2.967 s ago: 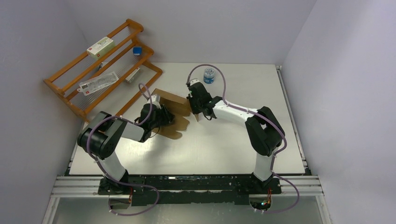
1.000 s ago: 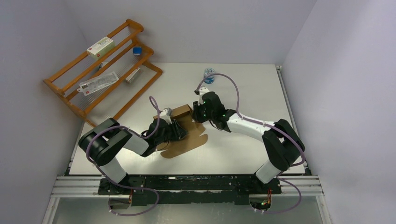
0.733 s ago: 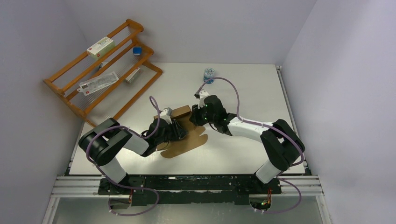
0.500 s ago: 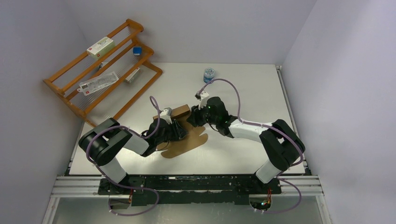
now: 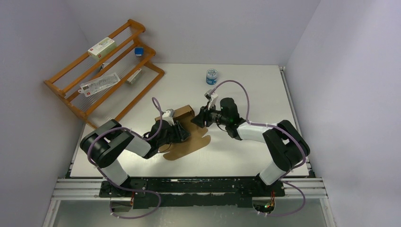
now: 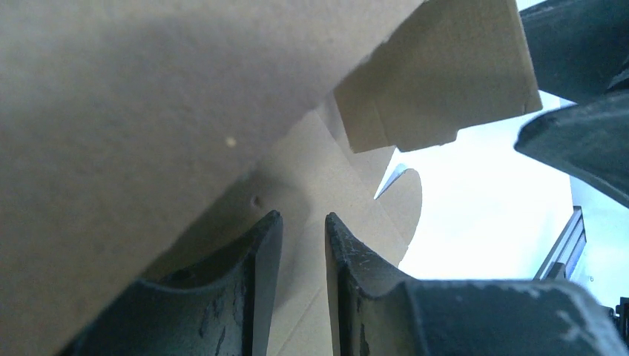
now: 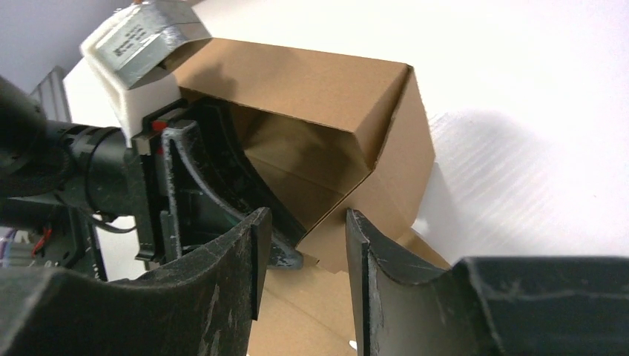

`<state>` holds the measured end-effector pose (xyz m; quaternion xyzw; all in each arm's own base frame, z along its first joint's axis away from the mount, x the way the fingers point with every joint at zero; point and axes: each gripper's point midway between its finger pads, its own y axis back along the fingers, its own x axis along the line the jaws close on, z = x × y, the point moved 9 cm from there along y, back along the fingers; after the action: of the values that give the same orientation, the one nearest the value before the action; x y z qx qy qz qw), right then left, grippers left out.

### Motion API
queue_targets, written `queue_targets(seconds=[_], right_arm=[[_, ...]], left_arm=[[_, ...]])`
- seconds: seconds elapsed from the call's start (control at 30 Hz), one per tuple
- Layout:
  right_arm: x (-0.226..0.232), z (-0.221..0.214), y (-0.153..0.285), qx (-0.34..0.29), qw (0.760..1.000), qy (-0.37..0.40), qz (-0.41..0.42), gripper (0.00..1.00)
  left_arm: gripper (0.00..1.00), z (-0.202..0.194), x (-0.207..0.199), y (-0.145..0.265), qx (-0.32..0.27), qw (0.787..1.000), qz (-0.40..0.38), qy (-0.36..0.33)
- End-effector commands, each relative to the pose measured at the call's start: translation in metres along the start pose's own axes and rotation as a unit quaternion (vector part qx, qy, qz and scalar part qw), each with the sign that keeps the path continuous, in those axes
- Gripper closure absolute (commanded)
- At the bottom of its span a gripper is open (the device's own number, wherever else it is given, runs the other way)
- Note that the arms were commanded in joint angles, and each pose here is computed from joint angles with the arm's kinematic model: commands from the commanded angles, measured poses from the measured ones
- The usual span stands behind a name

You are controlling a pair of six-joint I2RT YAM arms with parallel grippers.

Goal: Fold the paper box

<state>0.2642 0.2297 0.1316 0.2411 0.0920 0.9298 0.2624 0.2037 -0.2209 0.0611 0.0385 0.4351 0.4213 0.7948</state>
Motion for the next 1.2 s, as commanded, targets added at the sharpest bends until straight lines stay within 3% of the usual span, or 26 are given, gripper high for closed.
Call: queue_targets(seconds=[0.0,0.4,0.87,1.03,1.17], right_arm=[[0.006,-0.002,-0.003,-0.005,0.998,0.003,0.06,0.55],[-0.002,-0.016,-0.007,0.001,0.998,0.011,0.057,0.54],[-0.004,-0.021,-0.009,0.006,0.998,0.013,0.062,0.54],[-0.004,-0.02,-0.009,0.005,0.998,0.016,0.06,0.54],[-0.003,-0.019,-0.008,0.003,0.998,0.019,0.061,0.54]], left_arm=[[0.65,-0.013,0.012,0.0,0.034,0.999,0.032,-0.01],[0.64,-0.01,0.005,0.01,0.031,0.999,0.015,-0.015],[0.49,0.003,-0.033,0.051,0.038,0.998,-0.034,-0.041],[0.48,0.025,-0.048,0.07,0.022,0.997,-0.015,-0.078],[0.45,0.065,-0.063,0.08,-0.04,0.991,0.043,-0.121]])
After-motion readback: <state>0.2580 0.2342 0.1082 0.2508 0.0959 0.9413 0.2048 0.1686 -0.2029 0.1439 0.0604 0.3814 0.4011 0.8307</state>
